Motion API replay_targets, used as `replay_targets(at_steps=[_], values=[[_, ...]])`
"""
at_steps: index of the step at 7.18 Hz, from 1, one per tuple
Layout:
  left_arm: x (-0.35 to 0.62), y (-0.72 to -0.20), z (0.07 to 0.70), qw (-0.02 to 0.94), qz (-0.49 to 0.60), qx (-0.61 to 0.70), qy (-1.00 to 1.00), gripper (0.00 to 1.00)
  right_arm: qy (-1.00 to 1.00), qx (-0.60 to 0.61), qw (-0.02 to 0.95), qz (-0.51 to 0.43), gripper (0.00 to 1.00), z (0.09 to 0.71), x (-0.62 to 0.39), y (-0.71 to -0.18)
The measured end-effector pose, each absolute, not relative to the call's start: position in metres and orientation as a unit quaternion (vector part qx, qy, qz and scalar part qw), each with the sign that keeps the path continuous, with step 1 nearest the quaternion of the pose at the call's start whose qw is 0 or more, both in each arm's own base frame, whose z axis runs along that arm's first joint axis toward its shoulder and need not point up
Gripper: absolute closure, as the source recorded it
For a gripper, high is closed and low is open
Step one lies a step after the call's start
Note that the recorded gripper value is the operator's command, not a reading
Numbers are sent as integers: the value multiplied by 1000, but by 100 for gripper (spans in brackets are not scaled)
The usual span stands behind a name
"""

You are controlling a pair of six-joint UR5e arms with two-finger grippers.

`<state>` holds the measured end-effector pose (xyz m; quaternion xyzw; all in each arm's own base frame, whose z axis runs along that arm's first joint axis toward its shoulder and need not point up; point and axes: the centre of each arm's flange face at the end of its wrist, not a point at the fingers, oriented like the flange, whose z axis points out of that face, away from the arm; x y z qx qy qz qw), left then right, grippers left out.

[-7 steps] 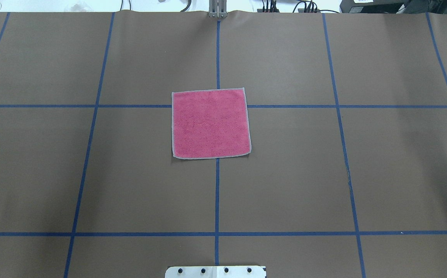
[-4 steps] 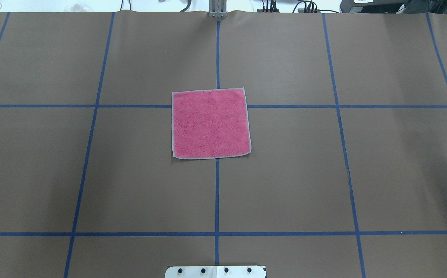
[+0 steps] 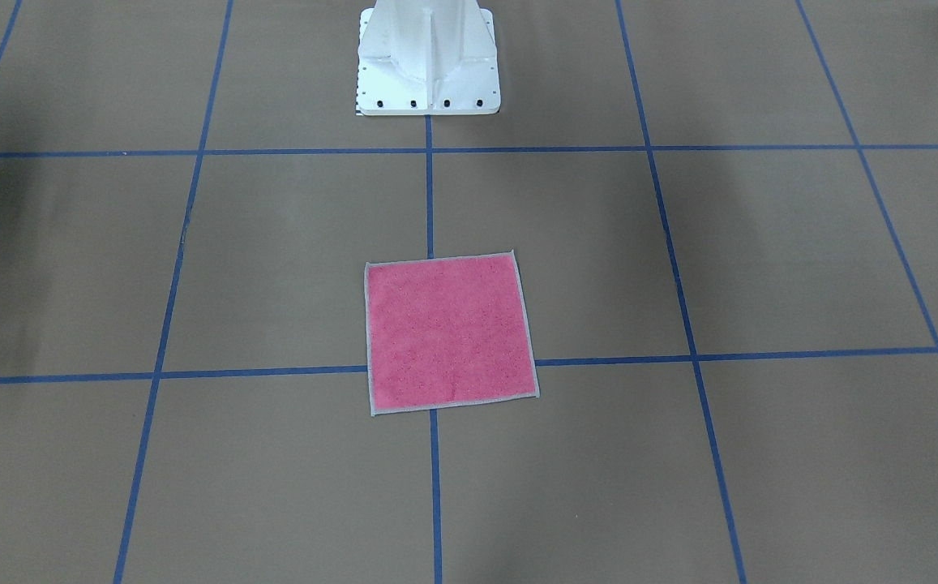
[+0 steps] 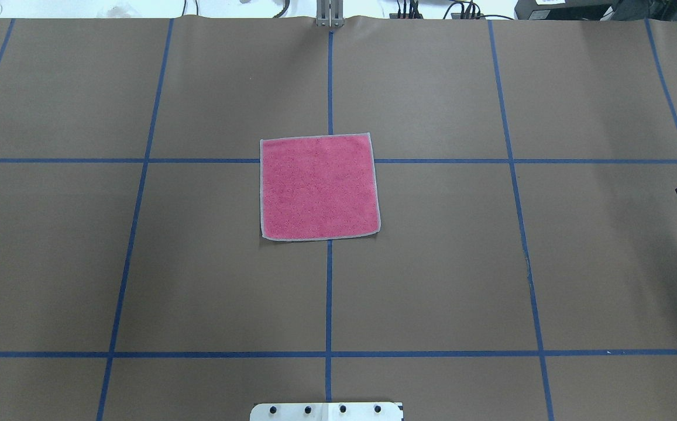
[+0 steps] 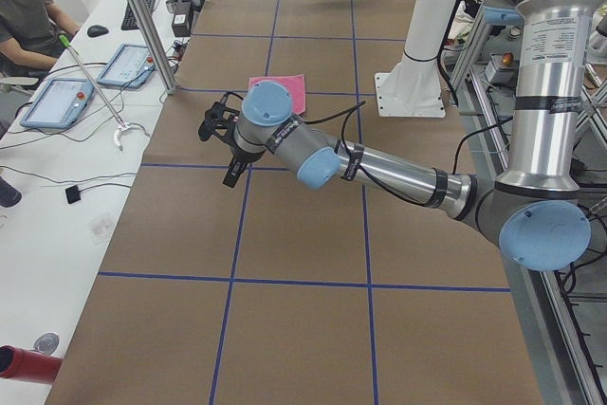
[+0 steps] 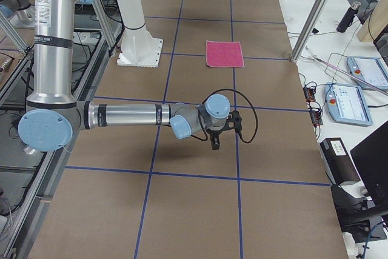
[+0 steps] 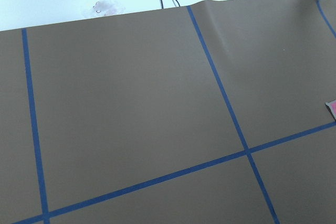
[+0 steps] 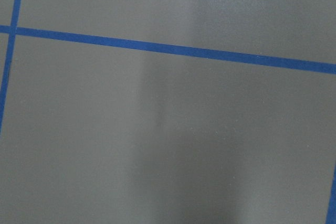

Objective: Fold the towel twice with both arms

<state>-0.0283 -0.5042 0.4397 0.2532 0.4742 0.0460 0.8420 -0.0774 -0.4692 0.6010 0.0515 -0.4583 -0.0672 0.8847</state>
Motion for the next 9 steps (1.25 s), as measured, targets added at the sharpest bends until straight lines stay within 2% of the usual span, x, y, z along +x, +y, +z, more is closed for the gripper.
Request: replay_targets(at_steps=[2, 4, 7, 9], values=[[-2, -518, 415, 836, 25, 232, 497, 0, -473, 56, 878, -47, 0, 574, -97, -483], [89, -529, 382, 832, -4, 153, 533, 1, -492, 30, 870, 6, 0, 524, -150, -506], [240, -524, 318, 829, -86, 62, 550, 1, -499, 13, 863, 75, 0, 415, -283, -522], [308, -508, 303, 823, -144, -3, 550, 1, -504, 6, 855, 123, 0, 351, -383, -503]])
